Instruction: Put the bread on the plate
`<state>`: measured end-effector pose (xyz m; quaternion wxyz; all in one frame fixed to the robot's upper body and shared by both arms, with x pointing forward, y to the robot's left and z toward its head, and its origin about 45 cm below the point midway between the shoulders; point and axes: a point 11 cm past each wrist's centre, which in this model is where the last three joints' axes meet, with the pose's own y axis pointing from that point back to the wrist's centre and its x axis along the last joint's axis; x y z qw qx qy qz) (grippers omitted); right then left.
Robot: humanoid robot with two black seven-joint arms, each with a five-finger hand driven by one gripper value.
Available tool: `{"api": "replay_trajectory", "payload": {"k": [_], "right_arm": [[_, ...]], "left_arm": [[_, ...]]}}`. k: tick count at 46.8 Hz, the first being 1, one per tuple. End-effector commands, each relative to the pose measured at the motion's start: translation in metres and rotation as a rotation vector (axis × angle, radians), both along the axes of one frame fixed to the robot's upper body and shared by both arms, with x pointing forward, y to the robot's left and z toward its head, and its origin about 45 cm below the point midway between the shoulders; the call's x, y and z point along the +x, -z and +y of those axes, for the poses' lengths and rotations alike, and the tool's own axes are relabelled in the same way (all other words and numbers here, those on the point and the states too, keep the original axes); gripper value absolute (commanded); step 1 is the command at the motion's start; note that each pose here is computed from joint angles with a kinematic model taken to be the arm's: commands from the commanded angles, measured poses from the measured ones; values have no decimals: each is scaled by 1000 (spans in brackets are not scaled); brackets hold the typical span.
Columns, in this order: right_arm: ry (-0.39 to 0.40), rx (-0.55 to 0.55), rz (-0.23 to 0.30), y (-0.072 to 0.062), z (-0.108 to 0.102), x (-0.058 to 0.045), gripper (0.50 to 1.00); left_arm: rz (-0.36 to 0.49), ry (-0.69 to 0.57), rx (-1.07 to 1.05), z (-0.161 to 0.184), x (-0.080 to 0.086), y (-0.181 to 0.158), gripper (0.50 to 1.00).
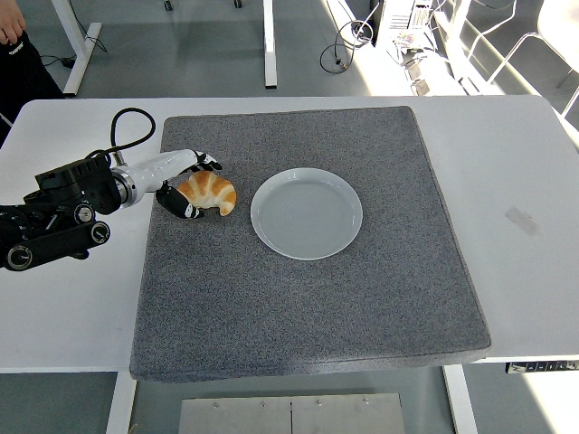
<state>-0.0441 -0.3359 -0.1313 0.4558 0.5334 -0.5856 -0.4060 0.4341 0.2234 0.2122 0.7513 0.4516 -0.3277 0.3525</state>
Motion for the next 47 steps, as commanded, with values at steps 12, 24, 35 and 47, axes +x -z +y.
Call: {"api": "replay_trajectory", "payload": {"k": [12,24,35,47], "right_arm": [[0,0,0,0,0,0,1000],[0,0,0,0,0,0,1000],[0,0,0,0,0,0,1000],[0,0,0,0,0,0,1000]], "left_arm": [[8,4,2,-2,-2,4,646],[-2,5,-5,-2,0,1,589],[-55,-4,-49,-7,14,-30,560],[-88,-2,-62,-10,21,-47,537]]}}
